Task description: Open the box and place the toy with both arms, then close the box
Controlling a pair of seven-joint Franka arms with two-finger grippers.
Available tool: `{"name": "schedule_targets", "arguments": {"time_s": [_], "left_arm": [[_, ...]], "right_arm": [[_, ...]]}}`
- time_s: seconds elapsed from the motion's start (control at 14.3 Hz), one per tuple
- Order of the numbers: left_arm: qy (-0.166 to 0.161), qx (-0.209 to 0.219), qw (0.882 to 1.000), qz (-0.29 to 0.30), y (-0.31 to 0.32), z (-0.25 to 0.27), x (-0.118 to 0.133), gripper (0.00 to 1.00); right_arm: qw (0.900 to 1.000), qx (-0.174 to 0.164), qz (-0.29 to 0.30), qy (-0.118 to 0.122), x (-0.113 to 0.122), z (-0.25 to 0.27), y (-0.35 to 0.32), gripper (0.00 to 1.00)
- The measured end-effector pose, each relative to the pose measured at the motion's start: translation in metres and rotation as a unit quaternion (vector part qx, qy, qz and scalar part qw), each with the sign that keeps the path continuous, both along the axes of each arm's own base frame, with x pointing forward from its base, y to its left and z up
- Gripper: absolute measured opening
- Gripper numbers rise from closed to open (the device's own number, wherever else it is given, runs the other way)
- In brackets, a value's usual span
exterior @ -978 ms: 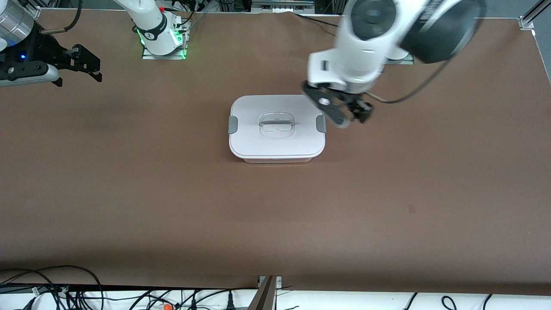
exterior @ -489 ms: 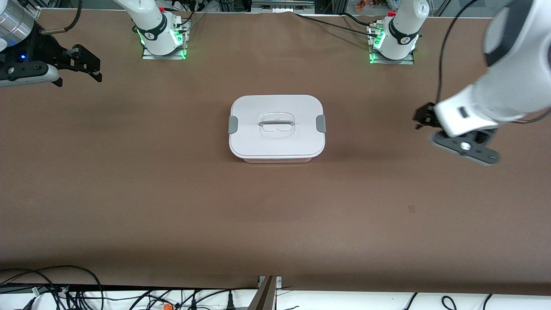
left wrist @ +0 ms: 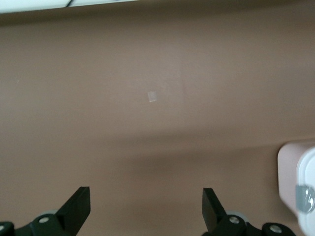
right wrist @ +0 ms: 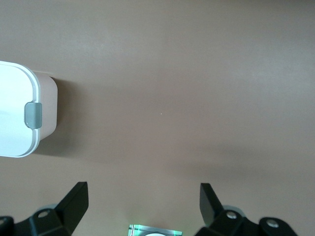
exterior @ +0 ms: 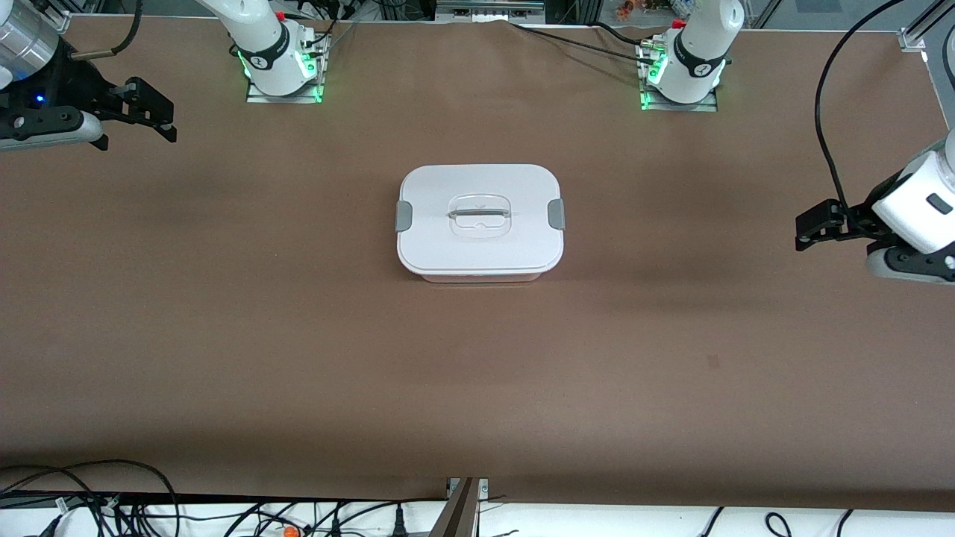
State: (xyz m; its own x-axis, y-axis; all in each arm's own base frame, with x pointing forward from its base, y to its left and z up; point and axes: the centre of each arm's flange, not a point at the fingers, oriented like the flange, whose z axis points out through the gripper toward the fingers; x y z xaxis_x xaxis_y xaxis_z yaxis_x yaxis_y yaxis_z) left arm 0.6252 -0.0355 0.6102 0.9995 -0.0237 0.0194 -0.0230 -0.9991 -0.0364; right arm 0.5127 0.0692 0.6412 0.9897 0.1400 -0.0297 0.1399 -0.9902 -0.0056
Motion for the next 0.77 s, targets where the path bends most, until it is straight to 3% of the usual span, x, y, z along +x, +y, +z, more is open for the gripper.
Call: {"name": "schedule_targets", "arguments": {"time_s": [0.35, 0.77], "left_arm": [[-0.011, 0.015, 1.0, 0.019, -0.007, 0.012, -0.07, 1.0], [0.0, 0.016, 1.0, 0.021, -0.007, -0.006, -0.074, 1.0]], "right_arm": [[1.0, 0.0, 0.0, 0.001, 0.001, -0.001, 0.0, 1.0], [1.0, 0.0, 0.0, 0.002, 0.002, -0.003, 0.0, 1.0]]}}
